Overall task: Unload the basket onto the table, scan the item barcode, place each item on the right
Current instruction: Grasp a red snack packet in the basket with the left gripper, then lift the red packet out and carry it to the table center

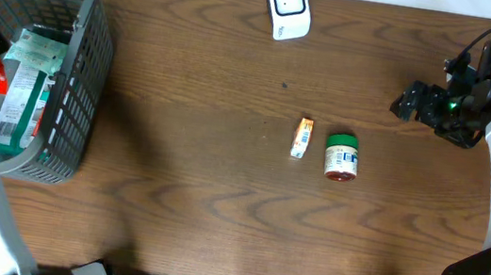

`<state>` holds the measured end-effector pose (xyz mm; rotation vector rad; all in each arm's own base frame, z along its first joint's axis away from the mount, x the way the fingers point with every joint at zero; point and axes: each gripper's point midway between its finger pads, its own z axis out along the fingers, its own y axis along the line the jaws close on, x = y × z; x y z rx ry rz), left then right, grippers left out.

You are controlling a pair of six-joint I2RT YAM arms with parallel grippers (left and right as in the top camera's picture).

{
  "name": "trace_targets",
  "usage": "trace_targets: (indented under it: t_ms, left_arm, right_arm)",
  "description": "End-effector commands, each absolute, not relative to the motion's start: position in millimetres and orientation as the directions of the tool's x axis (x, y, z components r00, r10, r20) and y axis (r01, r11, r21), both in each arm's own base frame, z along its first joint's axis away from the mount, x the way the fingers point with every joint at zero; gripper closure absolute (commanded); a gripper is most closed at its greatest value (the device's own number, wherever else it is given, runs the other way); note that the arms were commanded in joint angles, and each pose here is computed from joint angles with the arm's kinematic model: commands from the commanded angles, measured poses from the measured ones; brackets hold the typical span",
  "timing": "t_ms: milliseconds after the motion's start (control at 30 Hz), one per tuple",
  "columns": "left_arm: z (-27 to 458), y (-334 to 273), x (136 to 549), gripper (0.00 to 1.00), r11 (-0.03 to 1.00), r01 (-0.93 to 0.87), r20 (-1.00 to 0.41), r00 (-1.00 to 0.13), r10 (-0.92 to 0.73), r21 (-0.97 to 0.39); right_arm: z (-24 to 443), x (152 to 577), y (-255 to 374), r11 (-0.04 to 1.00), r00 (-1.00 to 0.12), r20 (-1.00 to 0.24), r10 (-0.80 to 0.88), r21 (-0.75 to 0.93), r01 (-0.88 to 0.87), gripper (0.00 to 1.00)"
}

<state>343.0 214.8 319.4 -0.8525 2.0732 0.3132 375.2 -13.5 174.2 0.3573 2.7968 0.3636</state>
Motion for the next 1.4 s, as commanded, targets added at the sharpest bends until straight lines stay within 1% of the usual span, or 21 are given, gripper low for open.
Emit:
trace_targets:
  t_ms: [0,67,167,233,333,433,533,567,733,967,1067,1200,1233,1267,1300,1333,1367]
  left_arm:
    - [366,196,327,0.93,0.726,-0.662,-0.843,-0.272,-0.464,-0.186]
    - [387,170,321,0.93,0.775,-0.589,-0.859,-0.251,-0.446,-0.231]
    - [404,130,313,0.93,0.818,-0.493,-0.856,-0.242,-0.456,-0.297]
    - [404,98,309,0.93,0.855,-0.418,-0.846,-0.291,-0.446,-0.307]
    - [389,63,306,0.93,0.881,-0.356,-0.810,-0.384,-0.443,-0.313]
    - [362,28,305,0.93,0.894,-0.308,-0.743,-0.503,-0.442,-0.325]
    - [332,-9,309,0.93,0.925,-0.230,-0.685,-0.622,-0.380,-0.303]
    - [314,-26,311,0.93,0.932,-0.205,-0.649,-0.672,-0.357,-0.300]
    - [244,-82,321,0.93,0.954,-0.133,-0.516,-0.816,-0.260,-0.270]
    - [149,-145,336,0.93,0.975,-0.073,-0.365,-0.919,-0.147,-0.209]
    - [114,-161,343,0.93,0.986,-0.061,-0.324,-0.940,-0.110,-0.155]
    - [74,-182,348,0.92,0.992,-0.029,-0.284,-0.957,-0.064,-0.126]
    - [67,-186,349,0.84,0.992,-0.021,-0.278,-0.959,-0.054,-0.122]
    - [63,-189,349,0.69,0.993,-0.015,-0.275,-0.960,-0.048,-0.120]
    - [62,-191,350,0.41,0.992,-0.010,-0.280,-0.959,-0.044,-0.122]
    - [67,-192,351,0.34,0.992,-0.008,-0.289,-0.956,-0.045,-0.128]
    - [72,-192,353,0.31,0.991,-0.006,-0.299,-0.953,-0.046,-0.134]
  right_arm:
    - [178,374,-16,0.934,-0.921,-0.265,0.287,0.290,0.208,0.01]
    - [178,374,-16,0.934,-0.921,-0.265,0.287,0.290,0.207,0.01]
    - [178,374,-16,0.934,-0.921,-0.265,0.287,0.290,0.207,0.01]
    - [178,374,-16,0.934,-0.921,-0.265,0.287,0.290,0.207,0.01]
    - [178,374,-16,0.934,-0.920,-0.265,0.287,0.290,0.208,0.01]
    - [178,374,-16,0.934,-0.921,-0.265,0.287,0.290,0.207,0.01]
    - [178,374,-16,0.934,-0.921,-0.265,0.287,0.290,0.207,0.01]
    - [178,374,-16,0.934,-0.921,-0.265,0.287,0.290,0.208,0.01]
    - [178,374,-16,0.934,-0.921,-0.265,0.287,0.290,0.207,0.01]
    - [178,374,-16,0.934,-0.921,-0.265,0.287,0.290,0.207,0.01]
    - [178,374,-16,0.934,-0.921,-0.265,0.287,0.290,0.207,0.01]
    - [178,374,-16,0.934,-0.921,-0.265,0.287,0.290,0.207,0.01]
    - [178,374,-16,0.934,-0.921,-0.266,0.287,0.290,0.207,0.01]
    - [178,374,-16,0.934,-0.921,-0.265,0.287,0.290,0.207,0.01]
    - [178,374,-16,0.934,-0.921,-0.265,0.287,0.290,0.207,0.01]
    - [178,374,-16,0.934,-0.921,-0.265,0.287,0.290,0.207,0.01]
    - [178,374,-16,0.934,-0.921,-0.265,0.287,0.290,0.207,0.01]
